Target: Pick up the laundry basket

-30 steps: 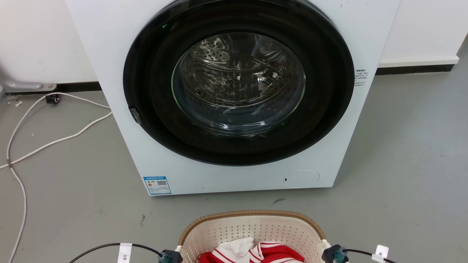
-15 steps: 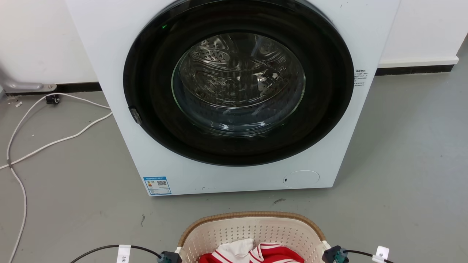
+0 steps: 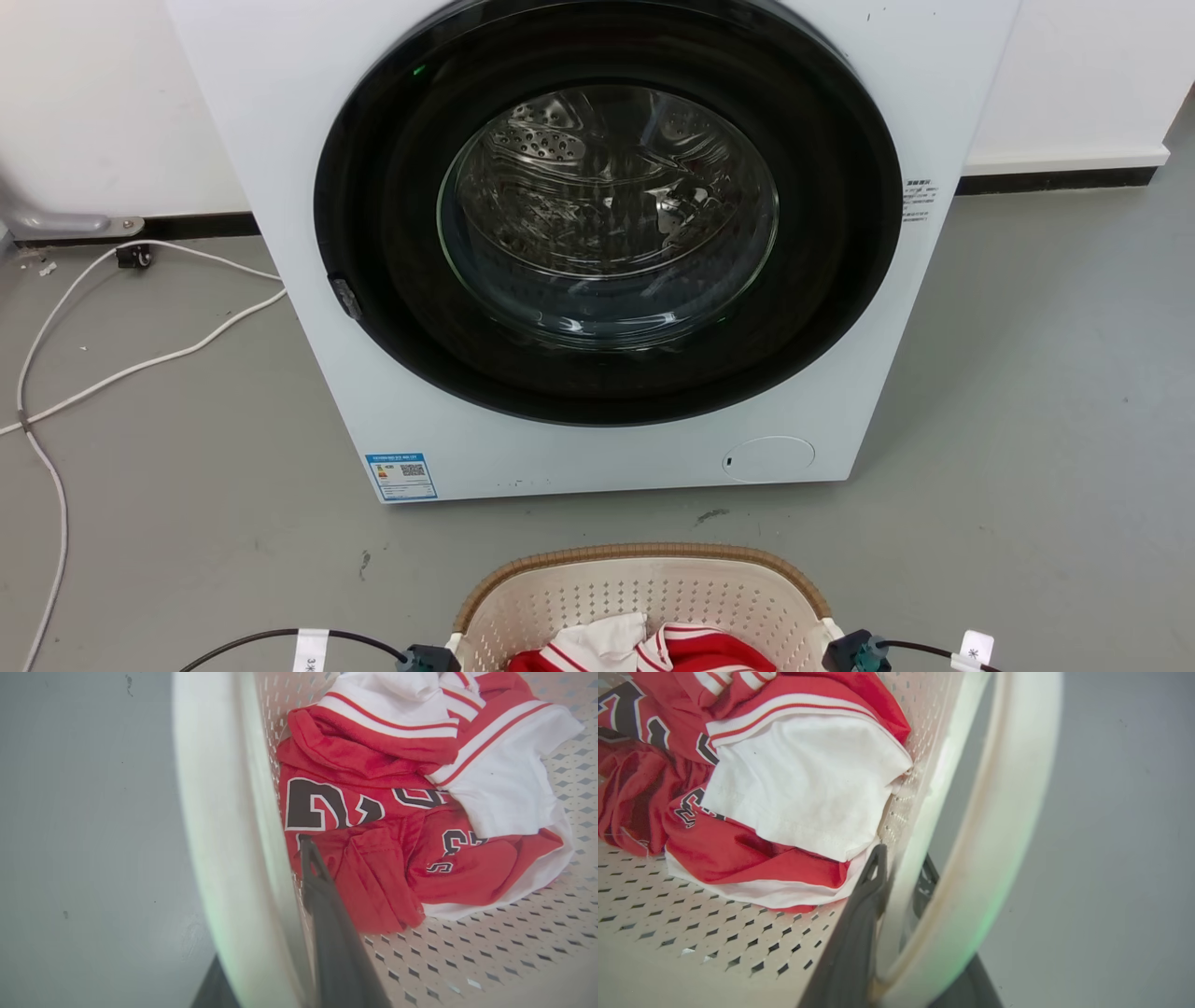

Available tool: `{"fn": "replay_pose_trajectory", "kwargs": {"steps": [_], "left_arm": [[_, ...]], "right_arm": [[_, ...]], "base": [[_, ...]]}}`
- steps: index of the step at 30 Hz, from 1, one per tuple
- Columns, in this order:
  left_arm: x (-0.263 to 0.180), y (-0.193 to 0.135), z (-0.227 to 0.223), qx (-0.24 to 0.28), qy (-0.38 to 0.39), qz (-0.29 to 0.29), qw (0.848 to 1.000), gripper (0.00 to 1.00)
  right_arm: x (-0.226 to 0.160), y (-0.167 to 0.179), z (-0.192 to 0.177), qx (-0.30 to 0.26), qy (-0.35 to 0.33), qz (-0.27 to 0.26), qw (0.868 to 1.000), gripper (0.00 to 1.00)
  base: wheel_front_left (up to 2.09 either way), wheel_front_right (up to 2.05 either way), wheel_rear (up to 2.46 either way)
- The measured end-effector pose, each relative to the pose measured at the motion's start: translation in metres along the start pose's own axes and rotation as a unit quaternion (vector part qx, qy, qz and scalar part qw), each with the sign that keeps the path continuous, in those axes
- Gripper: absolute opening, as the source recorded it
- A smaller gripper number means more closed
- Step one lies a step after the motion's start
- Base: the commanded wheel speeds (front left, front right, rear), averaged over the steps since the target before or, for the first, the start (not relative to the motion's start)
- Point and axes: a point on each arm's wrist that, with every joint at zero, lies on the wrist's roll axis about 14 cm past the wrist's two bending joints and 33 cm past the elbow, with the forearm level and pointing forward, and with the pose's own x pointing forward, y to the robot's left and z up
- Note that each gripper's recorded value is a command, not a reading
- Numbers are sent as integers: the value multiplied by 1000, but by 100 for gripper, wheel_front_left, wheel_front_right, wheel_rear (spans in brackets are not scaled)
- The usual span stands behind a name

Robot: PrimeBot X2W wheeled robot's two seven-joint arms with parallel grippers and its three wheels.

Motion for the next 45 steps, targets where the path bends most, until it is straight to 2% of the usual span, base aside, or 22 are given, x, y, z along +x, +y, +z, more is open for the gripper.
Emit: {"fn": "replay_pose_trajectory", "kwargs": {"steps": [45], "left_arm": [[0,2,-6,-10,5,0,1000,0]], "right_arm": [[0,0,-3,-1,7,0,1000,0]], "base": [[0,0,0]]}}
